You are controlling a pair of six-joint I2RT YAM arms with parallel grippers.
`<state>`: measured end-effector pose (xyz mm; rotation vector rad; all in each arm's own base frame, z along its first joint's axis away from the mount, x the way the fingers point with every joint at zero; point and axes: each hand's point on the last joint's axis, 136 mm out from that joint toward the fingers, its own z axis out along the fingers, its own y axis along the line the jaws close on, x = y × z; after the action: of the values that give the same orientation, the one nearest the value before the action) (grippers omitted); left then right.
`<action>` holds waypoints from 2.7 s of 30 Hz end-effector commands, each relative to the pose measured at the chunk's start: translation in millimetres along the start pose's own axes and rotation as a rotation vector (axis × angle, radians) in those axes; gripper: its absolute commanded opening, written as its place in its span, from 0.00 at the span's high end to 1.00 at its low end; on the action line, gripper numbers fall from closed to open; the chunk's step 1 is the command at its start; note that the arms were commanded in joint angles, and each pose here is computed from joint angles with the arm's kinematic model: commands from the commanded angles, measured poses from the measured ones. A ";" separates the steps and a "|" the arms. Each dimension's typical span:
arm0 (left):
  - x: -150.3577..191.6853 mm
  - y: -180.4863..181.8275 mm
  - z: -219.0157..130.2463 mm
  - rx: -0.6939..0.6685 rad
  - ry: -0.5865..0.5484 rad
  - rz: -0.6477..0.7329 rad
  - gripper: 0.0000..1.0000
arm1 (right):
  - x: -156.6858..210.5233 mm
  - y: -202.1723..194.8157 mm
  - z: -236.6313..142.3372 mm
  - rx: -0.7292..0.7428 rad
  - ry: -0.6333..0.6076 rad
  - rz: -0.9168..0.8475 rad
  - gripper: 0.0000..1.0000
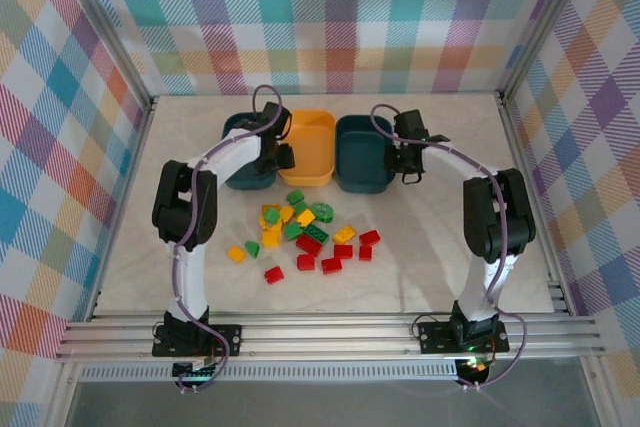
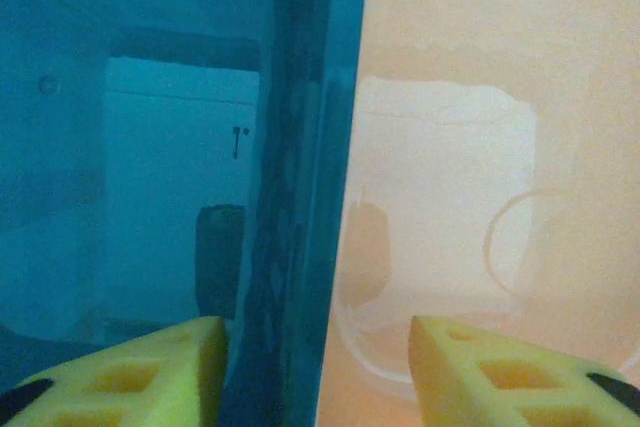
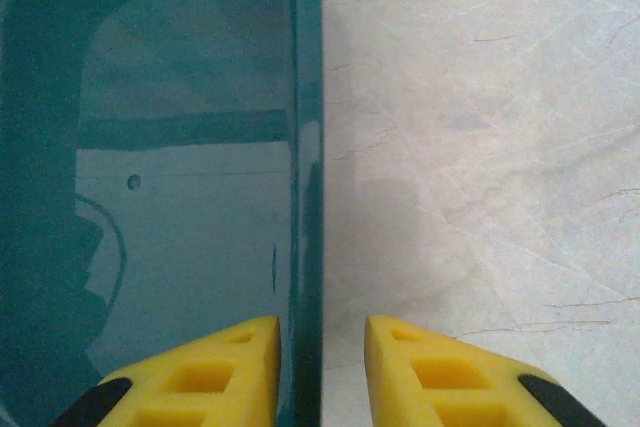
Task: Sort the legos into containers by color
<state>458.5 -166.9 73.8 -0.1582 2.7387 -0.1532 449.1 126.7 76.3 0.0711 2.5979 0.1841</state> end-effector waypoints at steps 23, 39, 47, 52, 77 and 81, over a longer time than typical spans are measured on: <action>137.4 106.0 -127.9 0.112 -0.334 -0.458 0.00 | 96.9 164.6 -149.8 -0.382 -0.090 -0.445 0.33; 162.3 112.7 -152.6 0.429 -0.253 -0.715 0.00 | 165.1 328.8 -70.6 -0.540 0.041 -0.903 0.23; 164.3 114.9 -144.2 0.416 -0.205 -0.704 0.00 | 166.5 330.6 -43.3 -0.478 0.056 -0.934 0.32; 163.5 116.1 -146.2 0.416 -0.213 -0.696 0.00 | 168.8 330.2 -41.7 -0.480 0.062 -0.931 0.48; 164.2 117.8 -146.3 0.410 -0.217 -0.684 0.00 | 146.0 324.8 -68.2 -0.481 -0.065 -0.877 0.70; 161.9 116.7 -147.9 0.419 -0.224 -0.681 0.00 | 129.9 318.0 -78.4 -0.469 -0.109 -0.847 0.70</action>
<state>238.6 -61.9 118.9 -0.9397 2.2941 -0.8089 291.6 447.0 87.6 -1.1960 2.2502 0.4170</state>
